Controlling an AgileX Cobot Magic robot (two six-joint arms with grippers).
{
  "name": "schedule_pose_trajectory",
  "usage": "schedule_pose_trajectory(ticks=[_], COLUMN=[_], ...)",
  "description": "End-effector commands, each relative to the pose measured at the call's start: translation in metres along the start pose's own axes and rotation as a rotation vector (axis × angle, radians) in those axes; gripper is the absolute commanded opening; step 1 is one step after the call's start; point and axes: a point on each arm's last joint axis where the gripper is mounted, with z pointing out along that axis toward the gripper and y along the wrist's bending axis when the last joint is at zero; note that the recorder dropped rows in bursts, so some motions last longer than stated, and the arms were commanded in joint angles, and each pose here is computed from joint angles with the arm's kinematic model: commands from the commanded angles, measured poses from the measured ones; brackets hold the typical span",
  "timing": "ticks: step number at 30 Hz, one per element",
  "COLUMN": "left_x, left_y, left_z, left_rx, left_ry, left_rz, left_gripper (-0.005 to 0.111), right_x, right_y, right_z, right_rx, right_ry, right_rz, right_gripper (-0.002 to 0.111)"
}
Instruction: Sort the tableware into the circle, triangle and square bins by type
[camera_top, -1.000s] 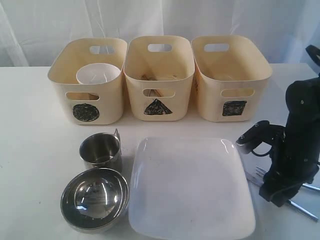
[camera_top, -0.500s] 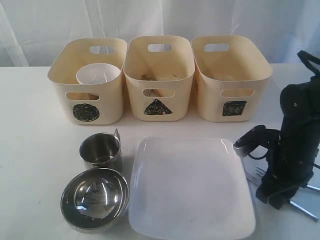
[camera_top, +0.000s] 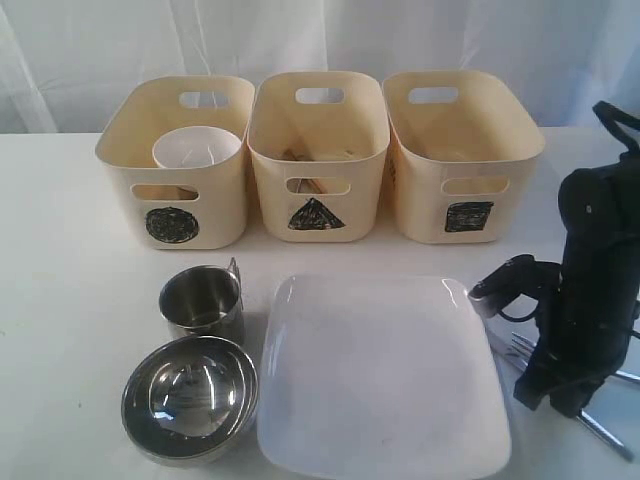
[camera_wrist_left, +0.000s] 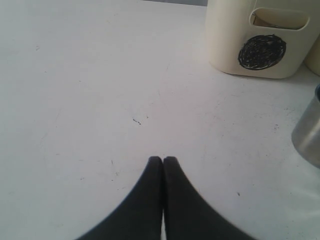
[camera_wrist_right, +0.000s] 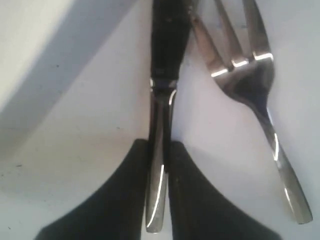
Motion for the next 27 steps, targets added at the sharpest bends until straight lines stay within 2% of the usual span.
schedule_pose_trajectory(ticks=[1,27], left_x=[0.001,0.001], left_y=[0.000,0.000], left_z=[0.000,0.000], left_rx=[0.002,0.002], left_ry=[-0.004,-0.004], left_rz=[-0.002,-0.002], left_gripper=[0.000,0.000], right_x=[0.004,0.019], right_y=[0.000,0.004], right_z=[0.010,-0.073], right_rx=[-0.010,0.082], right_ry=[0.053,-0.252], right_rz=[0.031,0.123], right_gripper=[0.000,0.000])
